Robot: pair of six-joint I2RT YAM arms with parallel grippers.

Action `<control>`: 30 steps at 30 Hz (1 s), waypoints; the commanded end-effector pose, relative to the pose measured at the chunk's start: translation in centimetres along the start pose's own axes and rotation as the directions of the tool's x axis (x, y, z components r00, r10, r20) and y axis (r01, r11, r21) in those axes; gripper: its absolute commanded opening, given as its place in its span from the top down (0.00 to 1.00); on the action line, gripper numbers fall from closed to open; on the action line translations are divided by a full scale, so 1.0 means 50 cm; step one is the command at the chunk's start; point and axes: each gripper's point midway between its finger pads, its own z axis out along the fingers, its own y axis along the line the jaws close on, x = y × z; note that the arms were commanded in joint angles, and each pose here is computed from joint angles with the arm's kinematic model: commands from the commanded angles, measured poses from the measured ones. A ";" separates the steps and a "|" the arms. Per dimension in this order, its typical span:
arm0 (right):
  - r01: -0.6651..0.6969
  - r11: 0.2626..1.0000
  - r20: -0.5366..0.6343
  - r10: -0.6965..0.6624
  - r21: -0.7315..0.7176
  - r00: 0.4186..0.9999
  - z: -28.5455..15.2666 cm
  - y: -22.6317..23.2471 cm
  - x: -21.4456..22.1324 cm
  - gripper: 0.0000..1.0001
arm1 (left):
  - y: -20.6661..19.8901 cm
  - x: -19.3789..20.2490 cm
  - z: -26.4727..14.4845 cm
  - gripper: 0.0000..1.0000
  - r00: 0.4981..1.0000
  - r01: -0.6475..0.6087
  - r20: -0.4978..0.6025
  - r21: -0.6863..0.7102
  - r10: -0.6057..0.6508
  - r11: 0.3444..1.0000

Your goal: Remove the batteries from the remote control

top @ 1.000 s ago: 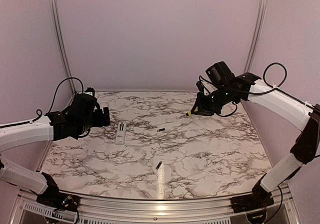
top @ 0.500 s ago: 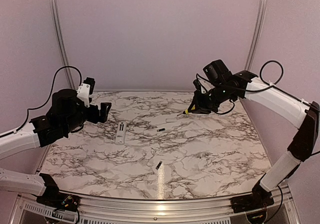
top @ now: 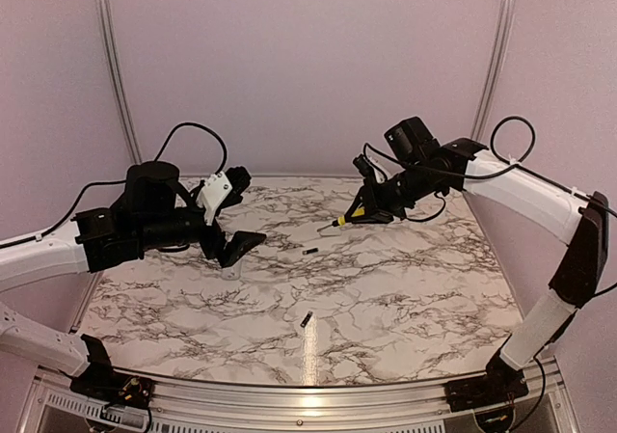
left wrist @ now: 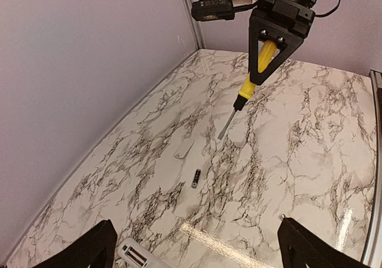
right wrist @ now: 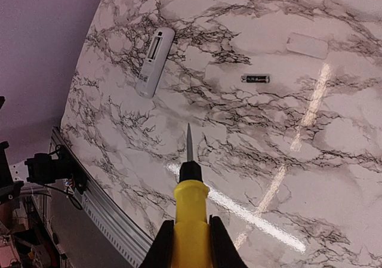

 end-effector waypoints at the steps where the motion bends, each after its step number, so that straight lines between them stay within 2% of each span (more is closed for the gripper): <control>1: 0.089 0.992 -0.005 -0.090 -0.087 0.996 0.010 0.067 -0.009 1.00 | -0.060 -0.006 0.033 0.02 0.995 -0.088 -0.026 0.109 0.091 0.990; 11: 0.154 0.970 -0.058 -0.168 -0.189 0.984 0.040 0.153 0.019 1.00 | -0.109 -0.016 0.103 0.12 0.986 -0.162 -0.013 0.175 0.166 0.971; 20: 0.171 0.946 -0.060 -0.194 -0.276 0.979 0.030 0.200 0.021 1.00 | -0.114 -0.012 0.136 0.32 0.975 -0.216 -0.011 0.184 0.222 0.959; 28: 0.173 0.933 -0.073 -0.206 -0.314 0.976 0.029 0.217 0.024 1.00 | -0.114 -0.013 0.165 0.40 0.973 -0.225 -0.013 0.177 0.231 0.958; 30: 0.174 0.932 -0.076 -0.208 -0.318 0.975 0.029 0.219 0.025 1.00 | -0.113 -0.017 0.170 0.44 0.972 -0.230 -0.010 0.177 0.236 0.957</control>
